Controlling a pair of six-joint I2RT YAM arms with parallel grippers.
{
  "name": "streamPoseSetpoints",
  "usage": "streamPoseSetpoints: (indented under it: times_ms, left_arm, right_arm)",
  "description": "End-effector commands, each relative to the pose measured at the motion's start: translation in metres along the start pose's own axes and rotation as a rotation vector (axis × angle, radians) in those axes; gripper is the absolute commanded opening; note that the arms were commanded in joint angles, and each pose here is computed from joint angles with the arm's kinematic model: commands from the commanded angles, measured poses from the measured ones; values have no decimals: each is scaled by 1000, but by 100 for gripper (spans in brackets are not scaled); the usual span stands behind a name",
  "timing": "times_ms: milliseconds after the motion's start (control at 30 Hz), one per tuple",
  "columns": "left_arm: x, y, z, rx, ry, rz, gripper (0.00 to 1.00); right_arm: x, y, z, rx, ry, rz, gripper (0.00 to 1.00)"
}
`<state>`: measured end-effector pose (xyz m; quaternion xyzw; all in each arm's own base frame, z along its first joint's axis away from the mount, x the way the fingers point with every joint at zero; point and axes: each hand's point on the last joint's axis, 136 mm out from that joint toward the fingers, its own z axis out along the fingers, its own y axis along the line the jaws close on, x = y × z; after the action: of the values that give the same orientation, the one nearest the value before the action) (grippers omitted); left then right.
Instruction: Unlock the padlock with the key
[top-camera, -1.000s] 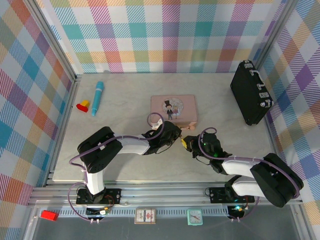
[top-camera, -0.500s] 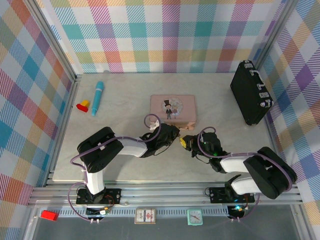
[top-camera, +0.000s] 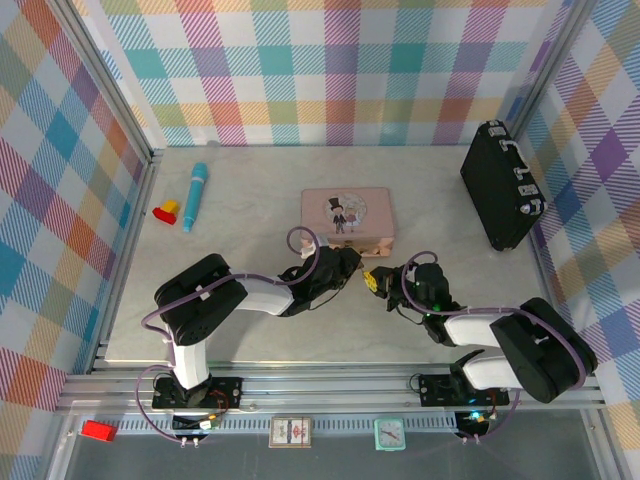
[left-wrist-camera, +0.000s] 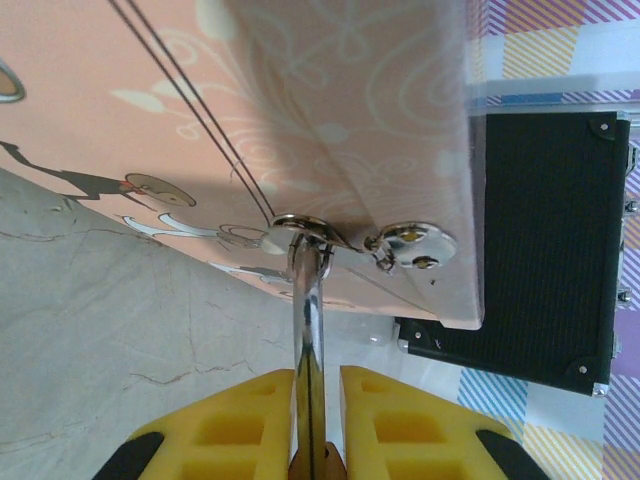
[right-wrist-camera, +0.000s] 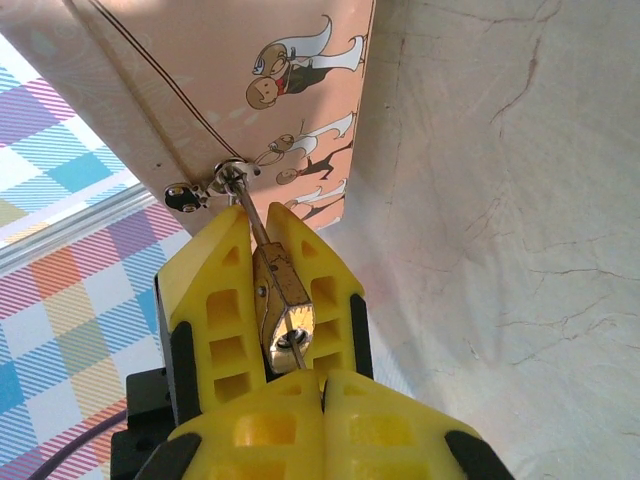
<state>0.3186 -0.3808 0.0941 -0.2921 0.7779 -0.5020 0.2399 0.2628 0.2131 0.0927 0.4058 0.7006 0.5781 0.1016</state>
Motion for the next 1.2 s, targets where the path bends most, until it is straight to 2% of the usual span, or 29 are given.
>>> streamPoseSetpoints:
  times_ms: [0, 300, 700, 867, 1167]
  left_arm:
    - [50, -74, -16, 282, 213, -3, 0]
    - [55, -72, -19, 267, 233, 15, 0]
    - [54, -48, -11, 235, 220, -4, 0]
    - [41, -32, -10, 149, 161, 16, 0]
    - [31, -33, -10, 121, 116, 27, 0]
  right_arm:
    - [-12, 13, 5, -45, -49, 4, 0]
    - [-21, 13, 9, -57, -55, -24, 0]
    - [-18, 0, 11, -33, -35, -44, 0]
    - [-15, -11, 0, 26, -84, -60, 0]
    - [-13, -24, -28, 143, -190, -114, 0]
